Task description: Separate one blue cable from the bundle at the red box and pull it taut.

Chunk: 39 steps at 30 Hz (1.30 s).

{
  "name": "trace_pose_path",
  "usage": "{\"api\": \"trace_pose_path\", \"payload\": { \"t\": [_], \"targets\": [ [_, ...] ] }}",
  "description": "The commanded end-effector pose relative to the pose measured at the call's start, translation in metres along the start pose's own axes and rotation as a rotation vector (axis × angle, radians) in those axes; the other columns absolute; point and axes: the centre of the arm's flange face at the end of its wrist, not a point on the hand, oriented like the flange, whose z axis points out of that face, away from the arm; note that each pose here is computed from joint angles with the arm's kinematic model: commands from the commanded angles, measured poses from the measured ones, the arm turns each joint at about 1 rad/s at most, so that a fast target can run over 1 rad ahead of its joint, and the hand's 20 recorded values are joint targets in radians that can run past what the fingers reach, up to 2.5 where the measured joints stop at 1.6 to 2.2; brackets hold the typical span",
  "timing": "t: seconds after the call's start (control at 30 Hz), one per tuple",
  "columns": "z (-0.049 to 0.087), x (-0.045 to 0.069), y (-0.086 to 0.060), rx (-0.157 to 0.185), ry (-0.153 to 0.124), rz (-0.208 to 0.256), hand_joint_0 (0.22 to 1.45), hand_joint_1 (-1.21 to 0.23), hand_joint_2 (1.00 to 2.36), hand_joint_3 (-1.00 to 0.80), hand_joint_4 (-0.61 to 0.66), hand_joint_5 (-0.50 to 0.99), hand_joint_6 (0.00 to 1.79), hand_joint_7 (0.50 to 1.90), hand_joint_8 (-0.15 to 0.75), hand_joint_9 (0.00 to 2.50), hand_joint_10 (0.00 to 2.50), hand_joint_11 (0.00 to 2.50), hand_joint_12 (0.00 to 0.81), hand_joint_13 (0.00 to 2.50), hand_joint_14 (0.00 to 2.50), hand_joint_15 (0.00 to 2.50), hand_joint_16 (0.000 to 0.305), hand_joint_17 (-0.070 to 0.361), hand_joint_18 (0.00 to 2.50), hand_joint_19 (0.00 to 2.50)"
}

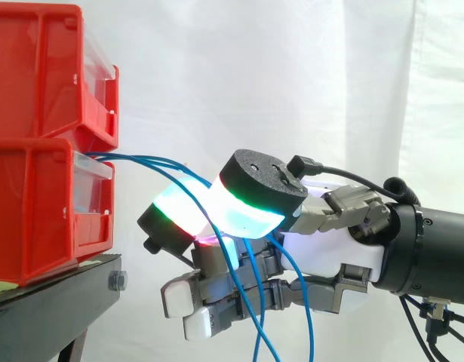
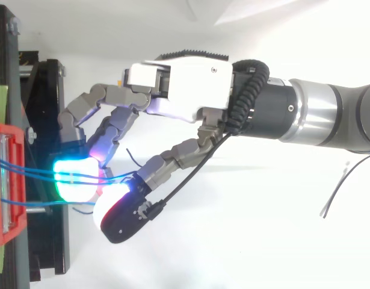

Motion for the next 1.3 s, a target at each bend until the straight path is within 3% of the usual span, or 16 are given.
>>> {"api": "trace_pose_path", "payload": {
  "t": [0.0,0.13,0.3,0.37,0.43,0.53,0.63,0.77,1.1,1.27],
  "targets": [
    [-0.0004,0.0,-0.0005,0.004,0.0,0.0,0.63,-0.92,1.0,-0.5,0.18,-0.15,0.91,1.06,0.361,1.14,0.02,1.05,0.362,0.91,0.02,0.49,0.039,0.087,0.82,0.48],
    [-0.0005,0.0,-0.0006,0.005,0.0,0.001,0.54,-0.78,1.0,-0.5,0.2,-0.15,0.89,1.03,0.375,1.16,0.02,1.06,0.374,0.93,0.02,0.5,0.041,0.092,0.84,0.49],
    [-0.0005,0.0,-0.0006,0.005,0.0,0.003,0.57,-0.45,1.0,-0.5,0.19,-0.15,0.88,1.05,0.365,1.2,0.02,1.04,0.368,0.94,0.02,0.5,0.04,0.091,0.84,0.52],
    [-0.0005,0.0012,-0.0005,0.005,0.002,0.003,0.59,-0.41,1.0,-0.5,0.19,-0.15,0.88,1.08,0.362,1.2,0.02,1.05,0.364,0.94,0.02,0.5,0.04,0.089,0.83,0.54],
    [-0.0005,0.0,-0.0006,0.005,0.0,0.003,0.62,-0.43,1.0,-0.5,0.17,-0.14,0.88,1.09,0.357,1.2,0.02,1.06,0.371,0.95,0.02,0.51,0.04,0.09,0.83,0.56],
    [-0.0005,-0.0002,-0.0006,0.005,-0.001,0.003,0.6,-0.49,1.01,-0.28,0.22,-0.15,0.89,1.12,0.387,1.18,0.02,1.11,0.392,0.94,0.02,0.53,0.045,0.101,0.82,0.58],
    [-0.0005,0.0001,-0.0006,0.006,-0.009,0.003,0.59,-0.52,1.01,-0.19,0.24,-0.15,0.89,1.1,0.42,1.19,0.02,1.12,0.425,0.97,0.02,0.53,0.053,0.118,0.86,0.56],
    [-0.0004,-0.001,-0.0006,0.005,-0.009,0.003,0.59,-0.71,1.01,-0.13,0.26,-0.16,0.91,1.07,0.419,1.16,0.02,1.15,0.43,0.96,0.02,0.54,0.054,0.121,0.87,0.57],
    [-0.0005,-0.001,-0.0007,0.006,-0.009,0.003,0.65,-0.8,1.01,-0.35,0.2,-0.18,0.91,1.04,0.36,1.11,0.02,1.21,0.386,0.91,0.02,0.56,0.044,0.099,0.83,0.58],
    [-0.0005,-0.0013,-0.0007,0.007,-0.012,0.003,0.64,-0.64,1.0,-0.5,0.21,-0.17,0.91,1.06,0.357,1.17,0.02,1.21,0.385,0.95,0.02,0.56,0.044,0.099,0.85,0.6]
  ]
}}
